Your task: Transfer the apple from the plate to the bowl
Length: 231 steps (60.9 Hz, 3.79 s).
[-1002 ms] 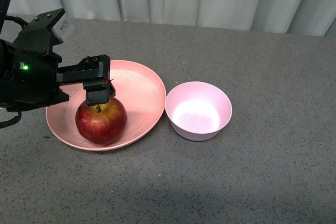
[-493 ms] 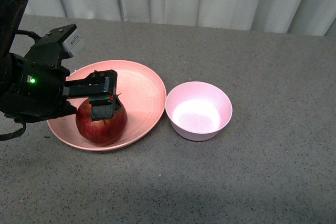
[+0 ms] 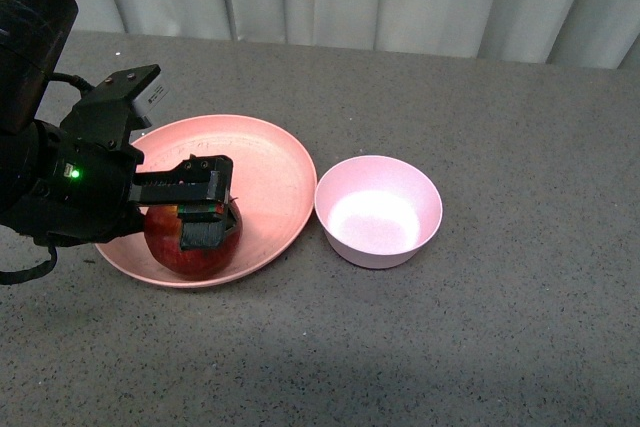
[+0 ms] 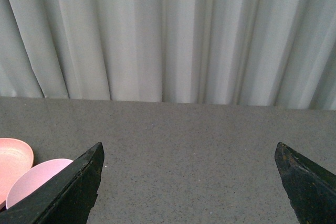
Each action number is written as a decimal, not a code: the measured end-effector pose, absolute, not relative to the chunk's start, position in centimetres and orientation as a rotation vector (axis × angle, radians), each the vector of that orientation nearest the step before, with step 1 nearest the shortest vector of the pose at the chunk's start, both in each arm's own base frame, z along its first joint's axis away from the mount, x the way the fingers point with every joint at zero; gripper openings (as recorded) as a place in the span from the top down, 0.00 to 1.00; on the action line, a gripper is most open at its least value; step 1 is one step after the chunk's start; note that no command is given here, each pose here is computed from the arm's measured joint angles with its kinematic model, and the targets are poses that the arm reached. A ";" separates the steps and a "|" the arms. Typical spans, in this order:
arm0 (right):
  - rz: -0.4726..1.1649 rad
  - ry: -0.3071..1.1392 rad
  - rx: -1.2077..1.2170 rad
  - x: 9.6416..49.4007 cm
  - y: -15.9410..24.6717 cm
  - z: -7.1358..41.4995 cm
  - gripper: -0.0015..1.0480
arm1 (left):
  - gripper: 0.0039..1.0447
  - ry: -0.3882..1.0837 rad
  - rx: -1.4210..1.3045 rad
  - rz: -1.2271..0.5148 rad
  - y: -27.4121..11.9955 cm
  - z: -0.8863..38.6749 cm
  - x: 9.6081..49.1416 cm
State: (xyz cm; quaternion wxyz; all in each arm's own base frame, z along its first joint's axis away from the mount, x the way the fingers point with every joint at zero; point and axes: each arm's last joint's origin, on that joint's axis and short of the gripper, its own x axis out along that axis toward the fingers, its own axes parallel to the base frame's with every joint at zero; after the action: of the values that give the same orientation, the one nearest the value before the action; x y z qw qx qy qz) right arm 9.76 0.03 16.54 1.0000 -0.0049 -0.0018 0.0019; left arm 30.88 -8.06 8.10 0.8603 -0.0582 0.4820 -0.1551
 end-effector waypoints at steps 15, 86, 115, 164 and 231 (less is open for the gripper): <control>0.003 -0.004 -0.010 9.8 0.0 16.5 0.09 | 0.26 1.006 -0.116 -0.318 -8.1 8.0 30.8; 0.003 -0.004 -0.010 9.8 0.0 16.5 0.09 | 0.30 0.872 -0.217 -0.463 -18.5 11.4 33.2; 0.004 -0.004 -0.010 9.8 0.0 16.5 0.09 | 0.12 0.898 -0.180 -0.457 -19.6 10.4 33.8; 0.003 -0.003 -0.010 9.8 0.0 16.5 0.09 | 0.08 0.470 -0.238 0.005 -7.6 13.3 26.6; 0.003 -0.003 -0.010 9.8 0.0 16.5 0.09 | 0.97 0.000 -0.007 -0.002 0.0 16.7 14.2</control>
State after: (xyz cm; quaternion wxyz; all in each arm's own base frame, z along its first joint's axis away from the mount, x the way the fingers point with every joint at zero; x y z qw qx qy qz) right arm 9.76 0.02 16.53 1.0000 -0.0049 -0.0016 0.0017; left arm 14.16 -0.04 16.65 1.0000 -0.0035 0.0001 -0.0011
